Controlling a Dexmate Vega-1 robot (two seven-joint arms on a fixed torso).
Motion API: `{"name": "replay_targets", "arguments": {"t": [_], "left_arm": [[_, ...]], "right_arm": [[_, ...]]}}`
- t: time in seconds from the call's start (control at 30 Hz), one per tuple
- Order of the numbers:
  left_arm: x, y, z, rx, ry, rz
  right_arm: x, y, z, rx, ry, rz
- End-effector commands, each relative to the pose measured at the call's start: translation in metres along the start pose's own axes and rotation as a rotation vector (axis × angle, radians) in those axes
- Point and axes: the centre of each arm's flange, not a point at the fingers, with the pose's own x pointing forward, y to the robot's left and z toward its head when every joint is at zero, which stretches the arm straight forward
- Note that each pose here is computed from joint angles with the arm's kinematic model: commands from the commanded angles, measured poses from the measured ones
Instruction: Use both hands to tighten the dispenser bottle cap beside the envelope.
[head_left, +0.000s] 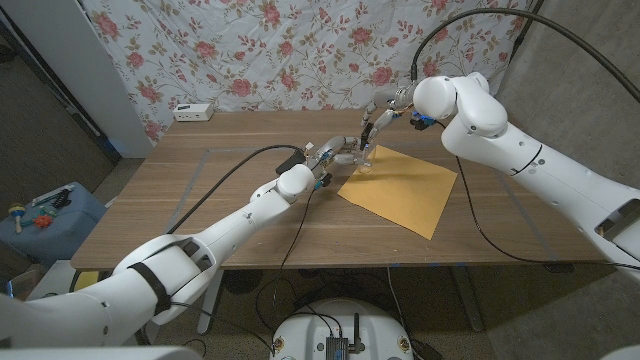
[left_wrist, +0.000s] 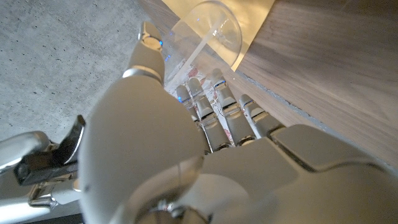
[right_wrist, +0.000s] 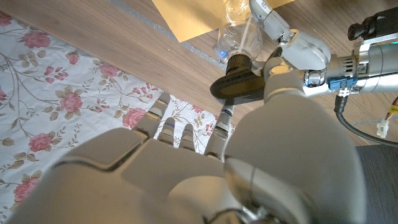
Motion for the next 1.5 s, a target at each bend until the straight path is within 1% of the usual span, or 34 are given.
{"name": "replay_targets", "arguments": {"t": [0.03, 0.37, 0.53, 0.83, 1.13, 1.27, 1.5], "left_arm": [[-0.002, 0.001, 0.0, 0.0, 0.003, 0.0], [-0.002, 0.001, -0.001, -0.002, 0.005, 0.001], [-0.002, 0.001, -0.001, -0.002, 0.004, 0.003], [-0.001, 0.002, -0.001, -0.002, 0.002, 0.001], [0.001, 0.002, 0.0, -0.001, 0.0, 0.001], [0.001, 0.002, 0.0, 0.0, -0.001, 0.001], [0.0, 0.002, 0.0, -0.001, -0.001, 0.002]], "right_arm": [[0.001, 0.0, -0.001, 0.04, 0.025, 0.008], [0.002, 0.0, 0.001, 0.056, 0.044, 0.01], [0.003, 0.0, 0.002, 0.066, 0.062, 0.012], [0.004, 0.0, 0.007, 0.073, 0.088, 0.002], [0.004, 0.001, 0.013, 0.069, 0.122, -0.034], [0.005, 0.002, 0.015, 0.074, 0.126, -0.043], [0.005, 0.003, 0.019, 0.088, 0.15, -0.071]]}}
